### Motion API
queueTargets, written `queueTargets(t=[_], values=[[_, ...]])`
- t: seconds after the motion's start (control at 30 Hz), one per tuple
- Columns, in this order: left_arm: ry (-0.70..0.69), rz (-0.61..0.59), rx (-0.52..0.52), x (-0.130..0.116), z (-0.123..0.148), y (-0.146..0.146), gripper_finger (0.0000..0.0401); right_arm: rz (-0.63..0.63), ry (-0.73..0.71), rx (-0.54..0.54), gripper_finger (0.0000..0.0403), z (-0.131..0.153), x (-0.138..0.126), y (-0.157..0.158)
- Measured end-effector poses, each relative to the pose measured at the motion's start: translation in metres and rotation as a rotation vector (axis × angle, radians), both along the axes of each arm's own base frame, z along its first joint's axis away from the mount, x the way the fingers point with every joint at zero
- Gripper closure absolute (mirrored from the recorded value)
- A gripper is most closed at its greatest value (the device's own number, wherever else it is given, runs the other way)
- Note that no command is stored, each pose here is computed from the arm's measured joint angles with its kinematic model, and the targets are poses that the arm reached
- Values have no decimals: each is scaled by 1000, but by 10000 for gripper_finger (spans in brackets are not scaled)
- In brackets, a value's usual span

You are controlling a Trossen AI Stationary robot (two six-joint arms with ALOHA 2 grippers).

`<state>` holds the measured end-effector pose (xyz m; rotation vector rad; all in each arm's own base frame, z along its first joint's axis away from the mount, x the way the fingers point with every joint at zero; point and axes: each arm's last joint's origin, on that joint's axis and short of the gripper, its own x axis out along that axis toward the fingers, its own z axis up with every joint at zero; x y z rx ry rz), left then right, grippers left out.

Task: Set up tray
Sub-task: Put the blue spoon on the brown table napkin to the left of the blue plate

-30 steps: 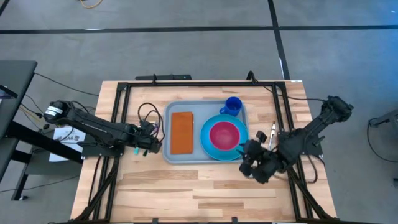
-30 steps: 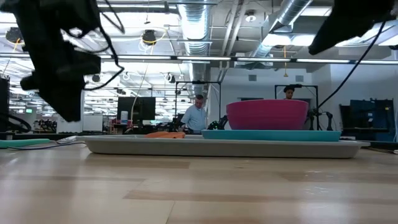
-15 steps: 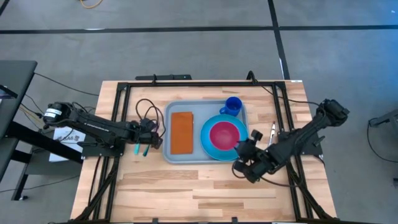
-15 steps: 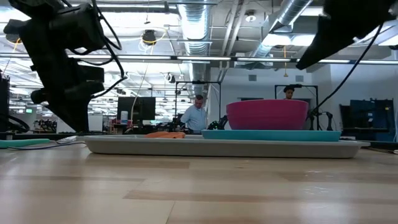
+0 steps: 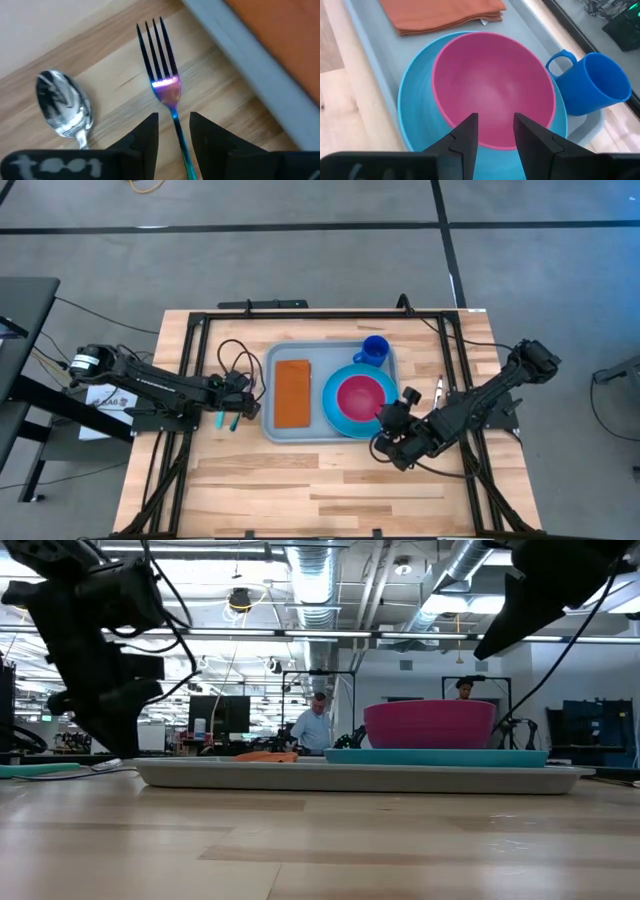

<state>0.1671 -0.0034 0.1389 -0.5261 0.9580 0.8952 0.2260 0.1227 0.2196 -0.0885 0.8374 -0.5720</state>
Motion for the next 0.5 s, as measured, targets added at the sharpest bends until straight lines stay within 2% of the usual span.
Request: queueTargets(t=[0.33,0.5], values=[[14,-14,9,-4,-6,0,301,-5,-4,28,284,0,-1,2],[24,108,-23,-13,-5,1,301,-22,-16,42,284,0,-1,2]])
